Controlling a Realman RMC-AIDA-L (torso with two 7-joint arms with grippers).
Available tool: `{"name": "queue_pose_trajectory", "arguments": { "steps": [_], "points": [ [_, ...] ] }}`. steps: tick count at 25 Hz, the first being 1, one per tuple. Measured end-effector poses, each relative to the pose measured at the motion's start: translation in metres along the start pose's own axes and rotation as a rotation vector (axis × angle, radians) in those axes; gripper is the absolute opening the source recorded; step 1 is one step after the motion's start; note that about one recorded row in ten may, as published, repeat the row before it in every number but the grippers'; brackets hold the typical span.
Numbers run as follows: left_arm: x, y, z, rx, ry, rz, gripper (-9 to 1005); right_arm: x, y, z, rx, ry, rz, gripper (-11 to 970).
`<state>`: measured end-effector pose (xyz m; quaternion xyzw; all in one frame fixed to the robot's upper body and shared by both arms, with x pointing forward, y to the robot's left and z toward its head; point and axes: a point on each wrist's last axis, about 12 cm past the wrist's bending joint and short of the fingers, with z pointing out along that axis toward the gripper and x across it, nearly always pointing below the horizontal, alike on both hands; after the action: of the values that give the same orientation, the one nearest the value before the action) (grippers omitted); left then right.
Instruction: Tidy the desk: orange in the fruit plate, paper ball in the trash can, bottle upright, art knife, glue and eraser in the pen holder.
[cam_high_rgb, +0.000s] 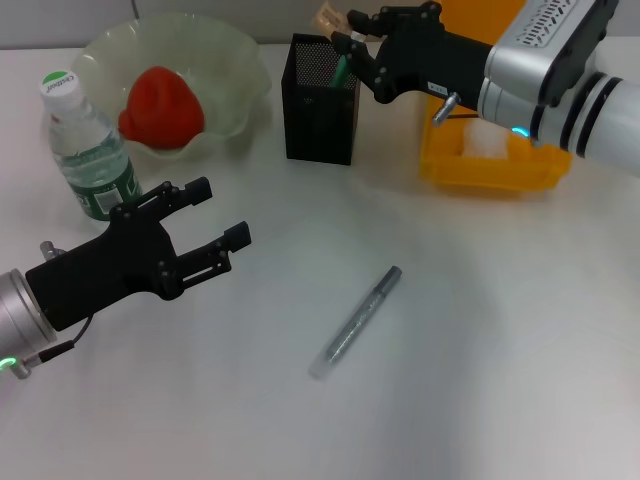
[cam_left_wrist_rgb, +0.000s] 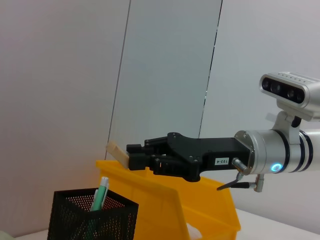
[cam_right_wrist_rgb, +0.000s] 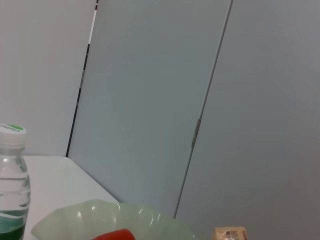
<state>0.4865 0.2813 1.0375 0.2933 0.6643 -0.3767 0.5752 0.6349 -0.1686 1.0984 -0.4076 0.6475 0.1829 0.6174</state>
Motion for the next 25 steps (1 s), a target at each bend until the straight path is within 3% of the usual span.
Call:
{"name": "queue_pose_trajectory", "arguments": {
  "steps": [8, 18, 22, 25],
  "points": [
    [-0.001, 0.001, 0.000, -0.006, -0.007, 0.000, 786, -0.001, -0.002, 0.004, 0.009, 0.017, 0.029, 241],
    [-0.003, 0.002, 0.000, -0.005, -0.009, 0.008, 787, -0.001, -0.003, 0.002, 0.020, 0.003, 0.058, 456],
    [-0.003, 0.002, 0.000, -0.003, -0.009, 0.010, 787, -0.003, -0.004, -0.001, 0.036, -0.028, 0.090, 636],
    [-0.003, 0.002, -0.001, 0.001, -0.004, 0.011, 787, -0.004, -0.003, -0.009, 0.042, -0.095, 0.138, 635]
  ]
}}
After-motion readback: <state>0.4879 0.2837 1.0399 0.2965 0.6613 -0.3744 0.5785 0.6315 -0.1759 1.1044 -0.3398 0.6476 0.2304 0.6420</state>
